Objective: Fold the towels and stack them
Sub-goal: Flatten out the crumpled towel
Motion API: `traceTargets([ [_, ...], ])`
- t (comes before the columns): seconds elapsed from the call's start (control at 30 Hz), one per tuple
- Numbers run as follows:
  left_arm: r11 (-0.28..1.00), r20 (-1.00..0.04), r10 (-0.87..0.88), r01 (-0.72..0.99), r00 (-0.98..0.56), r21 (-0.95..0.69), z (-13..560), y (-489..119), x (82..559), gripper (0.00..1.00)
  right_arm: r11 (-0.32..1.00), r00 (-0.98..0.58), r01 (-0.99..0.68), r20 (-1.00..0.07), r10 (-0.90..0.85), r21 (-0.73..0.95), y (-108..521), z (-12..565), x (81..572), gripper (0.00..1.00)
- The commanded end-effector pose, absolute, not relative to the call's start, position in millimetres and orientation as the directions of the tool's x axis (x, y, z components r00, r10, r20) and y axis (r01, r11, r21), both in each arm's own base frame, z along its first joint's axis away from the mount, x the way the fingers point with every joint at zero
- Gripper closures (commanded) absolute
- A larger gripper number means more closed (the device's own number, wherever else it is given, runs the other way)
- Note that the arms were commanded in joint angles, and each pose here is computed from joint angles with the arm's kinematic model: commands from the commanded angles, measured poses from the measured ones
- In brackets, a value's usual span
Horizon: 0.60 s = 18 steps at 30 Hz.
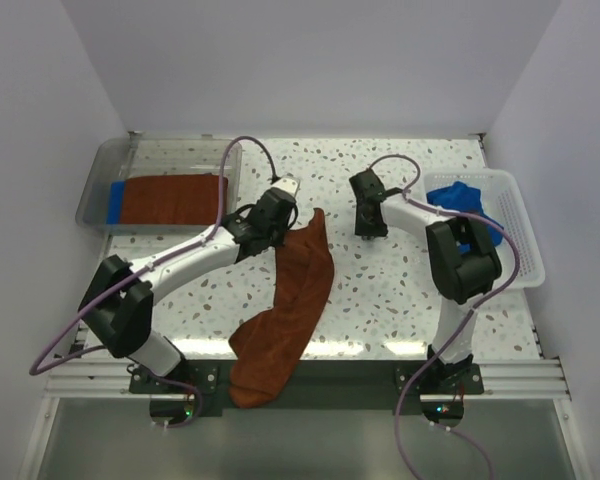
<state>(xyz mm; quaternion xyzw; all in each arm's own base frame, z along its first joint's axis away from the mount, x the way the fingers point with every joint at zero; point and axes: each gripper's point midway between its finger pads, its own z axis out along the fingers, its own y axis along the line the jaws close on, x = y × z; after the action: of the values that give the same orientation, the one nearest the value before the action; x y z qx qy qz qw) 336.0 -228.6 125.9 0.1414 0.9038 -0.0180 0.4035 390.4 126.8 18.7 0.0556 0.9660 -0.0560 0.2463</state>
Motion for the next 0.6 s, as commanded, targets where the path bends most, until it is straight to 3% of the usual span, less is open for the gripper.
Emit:
traceTargets([
  [0.0, 0.966, -0.765, 0.203, 0.252, -0.611, 0.055, 146, -222, 331, 1.0, 0.986, -0.843, 0.155, -0.528, 0.101, -0.058, 115, 28, 395, 0.61],
  [0.17, 0.964, -0.776, 0.242, 0.234, -0.583, 0.125, 158, -215, 348, 1.0, 0.992, -0.8, 0.068, -0.589, 0.117, 0.104, 155, 65, 410, 0.57],
  [0.23, 0.966, -0.82, 0.23, 0.225, -0.524, 0.127, 203, -226, 373, 1.0, 0.988, -0.776, 0.067, -0.615, 0.138, 0.137, 158, 76, 411, 0.53],
  [0.33, 0.922, -0.86, 0.201, 0.387, -0.47, 0.003, 249, -290, 377, 1.0, 0.986, -0.734, 0.084, -0.66, 0.159, 0.144, 150, 95, 411, 0.52],
  [0.43, 0.864, -0.873, 0.261, 0.504, -0.412, 0.021, 262, -349, 346, 1.0, 0.982, -0.706, 0.101, -0.684, 0.185, 0.161, 140, 109, 408, 0.51],
  [0.57, 0.899, -0.819, 0.211, 0.434, -0.534, -0.051, 222, -322, 341, 1.0, 0.986, -0.694, 0.066, -0.702, 0.156, 0.154, 136, 120, 406, 0.49],
])
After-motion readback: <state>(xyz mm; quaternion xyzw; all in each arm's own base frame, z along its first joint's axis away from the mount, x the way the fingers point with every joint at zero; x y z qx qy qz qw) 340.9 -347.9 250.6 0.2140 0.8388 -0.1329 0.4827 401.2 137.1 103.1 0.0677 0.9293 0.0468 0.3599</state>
